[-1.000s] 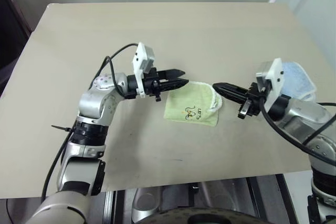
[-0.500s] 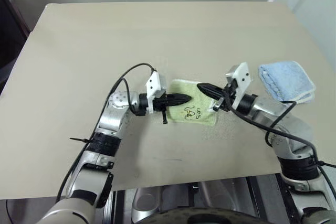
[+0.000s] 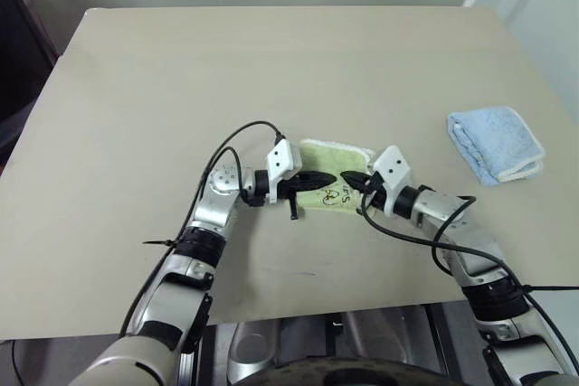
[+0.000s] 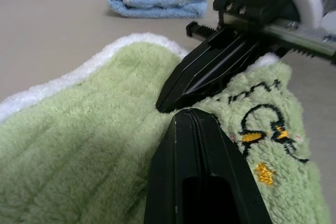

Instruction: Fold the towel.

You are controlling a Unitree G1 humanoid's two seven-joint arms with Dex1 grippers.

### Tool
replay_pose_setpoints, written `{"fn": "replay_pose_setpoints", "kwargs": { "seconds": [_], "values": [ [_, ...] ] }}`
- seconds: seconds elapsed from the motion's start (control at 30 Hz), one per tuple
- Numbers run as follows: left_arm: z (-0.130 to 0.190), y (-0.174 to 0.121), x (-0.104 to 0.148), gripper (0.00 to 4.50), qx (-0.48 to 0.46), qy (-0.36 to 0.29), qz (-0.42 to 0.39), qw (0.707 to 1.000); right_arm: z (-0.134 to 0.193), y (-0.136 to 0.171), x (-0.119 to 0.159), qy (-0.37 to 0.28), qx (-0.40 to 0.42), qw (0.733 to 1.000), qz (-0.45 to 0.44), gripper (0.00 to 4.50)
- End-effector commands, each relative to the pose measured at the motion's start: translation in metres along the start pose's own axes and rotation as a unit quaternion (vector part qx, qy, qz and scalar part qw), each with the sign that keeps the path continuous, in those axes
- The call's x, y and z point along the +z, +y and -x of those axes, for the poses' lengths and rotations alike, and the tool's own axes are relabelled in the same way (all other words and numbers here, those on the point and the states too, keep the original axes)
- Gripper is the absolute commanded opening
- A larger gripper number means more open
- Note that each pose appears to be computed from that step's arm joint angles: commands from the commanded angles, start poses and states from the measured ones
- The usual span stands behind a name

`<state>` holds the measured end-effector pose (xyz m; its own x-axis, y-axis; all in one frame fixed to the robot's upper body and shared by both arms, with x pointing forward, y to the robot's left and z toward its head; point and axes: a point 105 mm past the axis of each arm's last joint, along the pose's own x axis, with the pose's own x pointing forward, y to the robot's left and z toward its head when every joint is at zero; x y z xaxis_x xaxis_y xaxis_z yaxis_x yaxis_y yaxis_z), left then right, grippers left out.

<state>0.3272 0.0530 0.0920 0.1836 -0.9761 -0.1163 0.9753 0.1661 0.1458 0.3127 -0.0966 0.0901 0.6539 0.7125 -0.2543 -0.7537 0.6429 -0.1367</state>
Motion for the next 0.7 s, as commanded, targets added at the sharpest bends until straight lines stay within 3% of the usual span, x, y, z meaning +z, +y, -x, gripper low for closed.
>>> {"fn": "replay_pose_setpoints", "kwargs": {
  "seconds": [0.03,0.17,0.33,0.37,0.43,0.7],
  "values": [
    [0.009,-0.003,0.018,0.89,-0.025,-0.009,0.007,1.000,0.009,-0.006,0.025,-0.038,0.008,0.999,-0.006,0.00],
    [0.023,0.003,0.058,2.23,-0.032,-0.063,0.066,0.995,0.023,0.000,0.064,-0.091,0.040,0.995,-0.008,0.00],
    [0.043,0.012,0.086,3.99,-0.020,-0.090,0.104,0.990,0.041,0.003,0.082,-0.102,0.061,0.993,-0.002,0.00],
    [0.048,0.015,0.086,4.36,-0.014,-0.084,0.105,0.991,0.046,0.004,0.083,-0.100,0.068,0.993,-0.001,0.17],
    [0.060,0.017,0.083,4.50,-0.008,-0.070,0.109,0.992,0.056,0.006,0.083,-0.092,0.080,0.993,0.001,0.57],
    [0.082,0.021,0.069,4.50,0.007,-0.052,0.175,0.983,0.074,0.014,0.085,-0.086,0.098,0.992,-0.004,3.22]
  ]
}}
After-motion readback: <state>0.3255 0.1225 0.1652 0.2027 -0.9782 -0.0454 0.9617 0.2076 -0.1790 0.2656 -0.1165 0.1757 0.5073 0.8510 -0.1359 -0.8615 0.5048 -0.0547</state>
